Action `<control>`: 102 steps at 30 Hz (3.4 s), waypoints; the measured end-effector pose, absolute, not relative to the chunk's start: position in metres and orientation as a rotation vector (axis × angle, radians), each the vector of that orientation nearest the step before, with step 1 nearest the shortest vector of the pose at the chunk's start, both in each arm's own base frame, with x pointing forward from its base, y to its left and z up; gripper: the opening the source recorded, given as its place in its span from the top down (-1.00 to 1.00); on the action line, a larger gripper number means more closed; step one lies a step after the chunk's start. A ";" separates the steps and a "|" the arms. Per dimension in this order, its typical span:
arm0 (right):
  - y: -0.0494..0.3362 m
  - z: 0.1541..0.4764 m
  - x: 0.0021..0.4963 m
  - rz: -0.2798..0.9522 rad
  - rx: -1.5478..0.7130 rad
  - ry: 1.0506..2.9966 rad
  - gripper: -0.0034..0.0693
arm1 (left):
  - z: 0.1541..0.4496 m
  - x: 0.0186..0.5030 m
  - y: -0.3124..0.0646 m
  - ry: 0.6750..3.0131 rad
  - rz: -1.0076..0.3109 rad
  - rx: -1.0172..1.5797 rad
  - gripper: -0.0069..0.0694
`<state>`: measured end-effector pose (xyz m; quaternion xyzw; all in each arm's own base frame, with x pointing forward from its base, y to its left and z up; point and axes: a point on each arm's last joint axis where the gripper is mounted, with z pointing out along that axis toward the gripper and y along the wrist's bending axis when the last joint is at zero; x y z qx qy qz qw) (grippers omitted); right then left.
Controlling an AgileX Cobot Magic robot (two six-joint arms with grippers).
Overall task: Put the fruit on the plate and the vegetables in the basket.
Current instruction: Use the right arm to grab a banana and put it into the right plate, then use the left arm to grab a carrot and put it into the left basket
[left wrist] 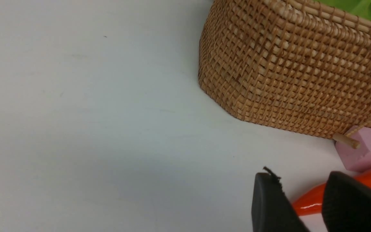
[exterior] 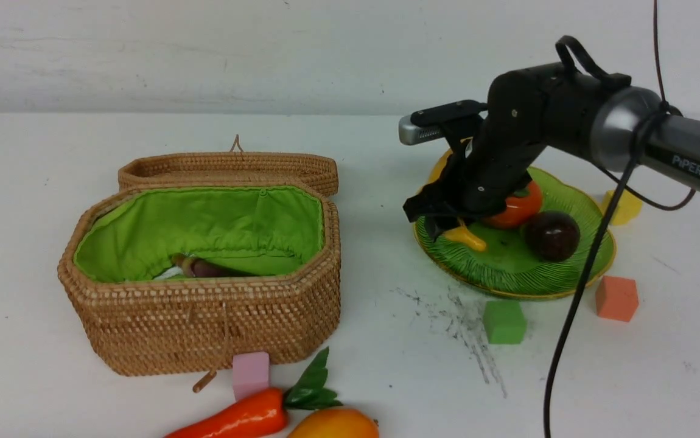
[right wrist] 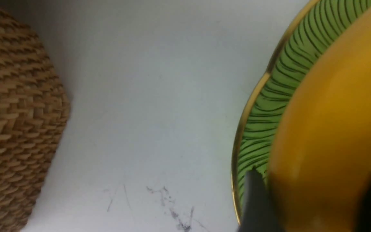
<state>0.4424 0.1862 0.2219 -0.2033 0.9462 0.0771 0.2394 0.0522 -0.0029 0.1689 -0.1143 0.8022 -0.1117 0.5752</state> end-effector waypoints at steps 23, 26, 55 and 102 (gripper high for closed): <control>0.120 0.474 0.281 0.243 -0.542 2.197 0.46 | 0.169 0.052 -0.003 1.879 -0.262 -0.268 0.19; 0.106 0.487 0.238 0.273 -0.556 2.216 0.89 | 0.169 0.052 -0.003 1.879 -0.262 -0.268 0.19; 0.049 0.435 0.093 0.311 -0.565 2.255 0.91 | 0.169 0.052 -0.003 1.879 -0.262 -0.268 0.19; 0.004 0.175 0.052 0.027 -0.014 1.870 0.81 | 0.169 0.052 -0.003 1.880 -0.261 -0.268 0.19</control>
